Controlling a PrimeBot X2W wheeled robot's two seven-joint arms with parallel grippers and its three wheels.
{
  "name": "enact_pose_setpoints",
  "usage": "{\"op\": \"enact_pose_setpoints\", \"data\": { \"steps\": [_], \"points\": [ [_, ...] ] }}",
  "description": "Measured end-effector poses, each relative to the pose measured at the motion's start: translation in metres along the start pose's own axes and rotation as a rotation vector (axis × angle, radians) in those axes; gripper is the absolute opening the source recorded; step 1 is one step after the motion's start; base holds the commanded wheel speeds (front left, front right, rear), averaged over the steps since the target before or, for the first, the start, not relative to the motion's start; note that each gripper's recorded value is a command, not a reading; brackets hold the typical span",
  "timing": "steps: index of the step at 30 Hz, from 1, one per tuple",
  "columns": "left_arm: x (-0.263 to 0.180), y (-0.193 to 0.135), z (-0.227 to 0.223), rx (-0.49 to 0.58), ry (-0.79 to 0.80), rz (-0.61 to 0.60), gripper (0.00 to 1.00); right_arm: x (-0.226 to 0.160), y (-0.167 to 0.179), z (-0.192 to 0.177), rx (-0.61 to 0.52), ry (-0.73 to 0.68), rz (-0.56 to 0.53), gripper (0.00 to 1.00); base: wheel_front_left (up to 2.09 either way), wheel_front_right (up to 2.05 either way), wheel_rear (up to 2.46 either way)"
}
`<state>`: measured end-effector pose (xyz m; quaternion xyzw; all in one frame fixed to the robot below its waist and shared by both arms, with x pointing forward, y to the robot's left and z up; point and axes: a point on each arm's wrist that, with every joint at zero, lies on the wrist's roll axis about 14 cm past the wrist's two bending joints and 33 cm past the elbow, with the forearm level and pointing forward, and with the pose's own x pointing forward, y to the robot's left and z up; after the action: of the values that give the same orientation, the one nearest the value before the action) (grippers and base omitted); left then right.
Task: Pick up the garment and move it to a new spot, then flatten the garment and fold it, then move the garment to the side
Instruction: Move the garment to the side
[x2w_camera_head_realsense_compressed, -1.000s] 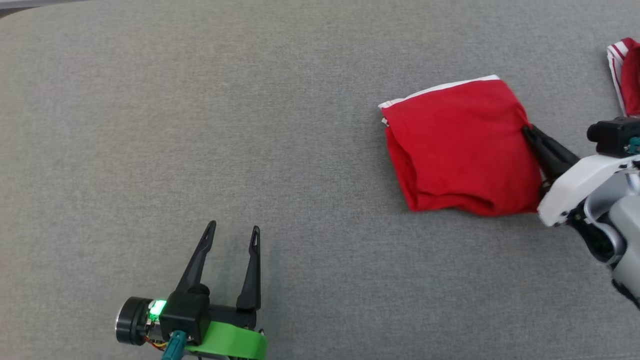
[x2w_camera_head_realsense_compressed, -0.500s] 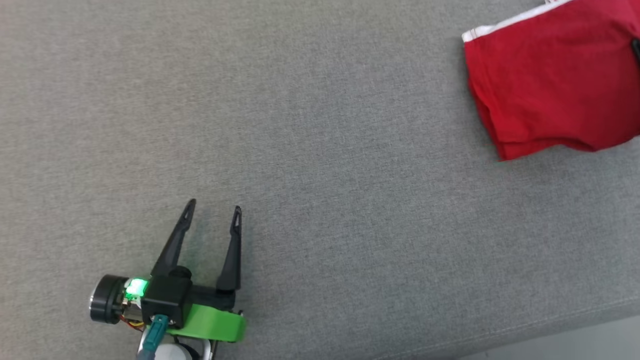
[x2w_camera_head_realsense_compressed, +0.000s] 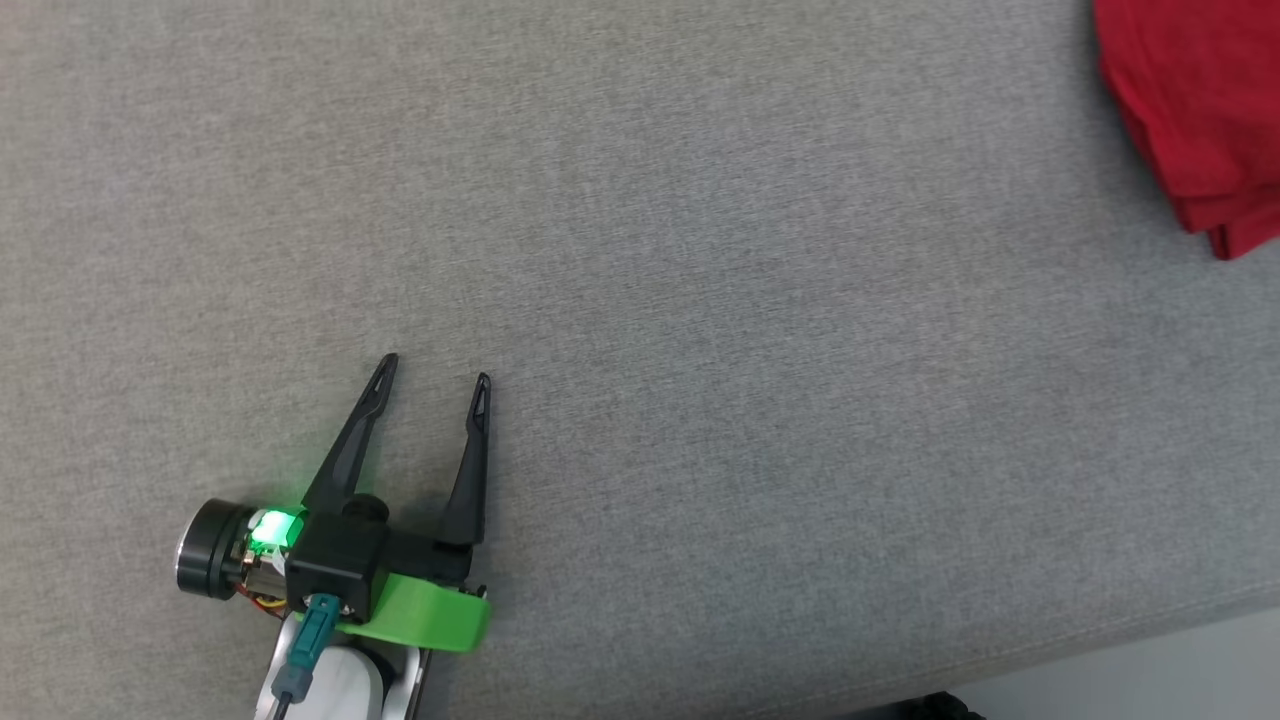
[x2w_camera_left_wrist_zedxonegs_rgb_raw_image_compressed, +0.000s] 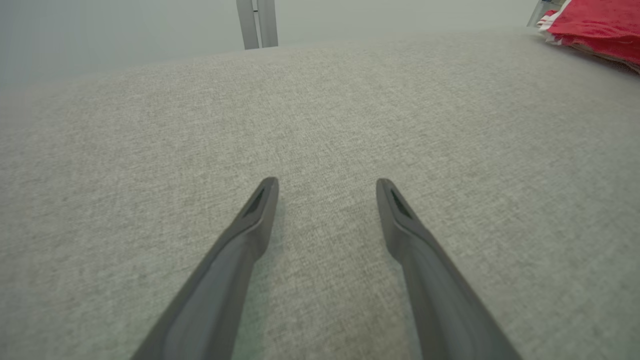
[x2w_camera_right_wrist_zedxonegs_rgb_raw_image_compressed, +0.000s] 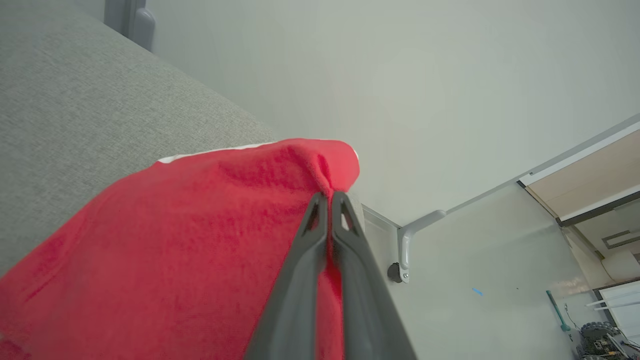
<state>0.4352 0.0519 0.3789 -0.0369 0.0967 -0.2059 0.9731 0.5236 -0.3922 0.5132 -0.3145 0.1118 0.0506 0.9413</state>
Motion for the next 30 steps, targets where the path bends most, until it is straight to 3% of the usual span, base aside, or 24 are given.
{"op": "enact_pose_setpoints", "data": {
  "steps": [8, 22, 23, 24, 30],
  "points": [
    [-0.003, 0.012, -0.004, 0.011, 0.01, 0.028, 1.0, 0.002, -0.008, -0.016, -0.061, 0.044, -0.007, 0.0, 0.0, 0.0, 0.0],
    [-0.003, 0.02, -0.007, 0.03, 0.016, 0.031, 1.0, -0.003, -0.032, -0.031, -0.093, 0.072, -0.112, 0.0, 0.0, 0.0, 0.0],
    [-0.003, 0.02, -0.007, 0.03, 0.016, 0.031, 1.0, -0.004, -0.036, -0.032, -0.094, 0.075, -0.128, 0.64, 0.0, 0.0, 0.0],
    [-0.003, 0.02, -0.007, 0.032, 0.016, 0.031, 1.0, -0.006, -0.04, -0.032, -0.1, 0.078, -0.145, 1.0, 0.0, 0.0, 0.0],
    [-0.004, 0.02, -0.004, 0.036, 0.012, 0.028, 1.0, -0.004, -0.057, -0.019, -0.139, 0.036, -0.24, 1.0, 0.0, 0.0, 0.0]
  ]
}}
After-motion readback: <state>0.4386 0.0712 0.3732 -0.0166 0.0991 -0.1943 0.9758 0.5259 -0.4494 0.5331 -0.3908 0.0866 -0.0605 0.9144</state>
